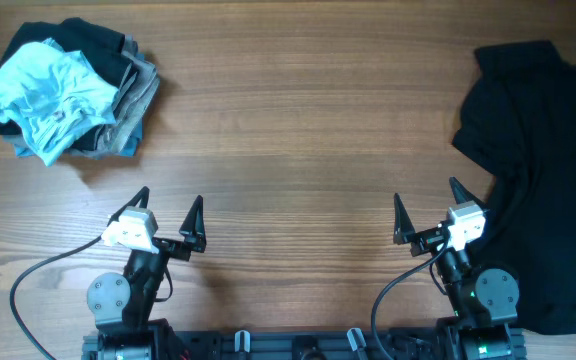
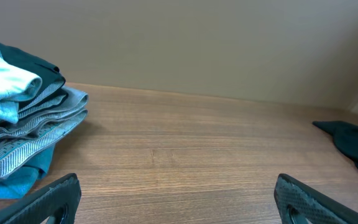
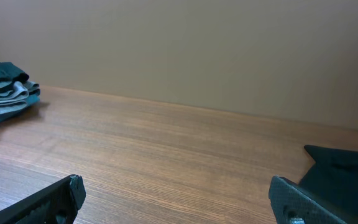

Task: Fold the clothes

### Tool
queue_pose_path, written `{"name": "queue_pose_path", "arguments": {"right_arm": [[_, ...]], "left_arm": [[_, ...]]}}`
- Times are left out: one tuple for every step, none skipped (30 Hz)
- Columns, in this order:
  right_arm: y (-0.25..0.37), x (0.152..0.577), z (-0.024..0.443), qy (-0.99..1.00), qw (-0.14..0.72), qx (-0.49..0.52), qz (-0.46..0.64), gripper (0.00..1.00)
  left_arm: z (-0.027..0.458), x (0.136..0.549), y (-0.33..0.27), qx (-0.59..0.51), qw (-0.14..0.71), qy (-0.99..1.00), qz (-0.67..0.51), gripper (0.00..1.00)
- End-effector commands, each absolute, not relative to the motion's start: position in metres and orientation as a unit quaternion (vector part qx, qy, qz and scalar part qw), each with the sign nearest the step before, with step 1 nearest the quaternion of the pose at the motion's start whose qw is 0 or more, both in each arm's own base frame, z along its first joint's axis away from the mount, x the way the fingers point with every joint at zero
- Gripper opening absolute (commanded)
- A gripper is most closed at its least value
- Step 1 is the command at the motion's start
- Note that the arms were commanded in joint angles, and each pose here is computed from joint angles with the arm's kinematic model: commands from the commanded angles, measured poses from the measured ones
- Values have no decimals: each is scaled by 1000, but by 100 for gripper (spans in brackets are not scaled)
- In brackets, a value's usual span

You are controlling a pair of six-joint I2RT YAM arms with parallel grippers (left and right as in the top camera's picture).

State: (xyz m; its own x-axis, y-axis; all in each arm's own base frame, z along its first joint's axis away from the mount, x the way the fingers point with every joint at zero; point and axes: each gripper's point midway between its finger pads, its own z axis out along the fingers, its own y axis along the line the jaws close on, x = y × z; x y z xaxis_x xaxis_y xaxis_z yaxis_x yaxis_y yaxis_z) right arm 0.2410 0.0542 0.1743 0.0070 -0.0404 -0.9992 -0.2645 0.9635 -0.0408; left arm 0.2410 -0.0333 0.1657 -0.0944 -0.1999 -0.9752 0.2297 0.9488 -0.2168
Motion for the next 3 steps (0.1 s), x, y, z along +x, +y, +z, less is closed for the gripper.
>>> {"name": "queue_pose_path", "arguments": {"right_arm": [[54,241,176,698,703,-104,86,100],[54,241,176,698,703,-104,86,100],[54,241,176,698,703,-104,86,100]], "left_arm": [[165,241,-34,9,674,721,-161,100],[165,241,-34,9,674,721,-161,100],[165,241,-34,9,674,721,-161,100]]}}
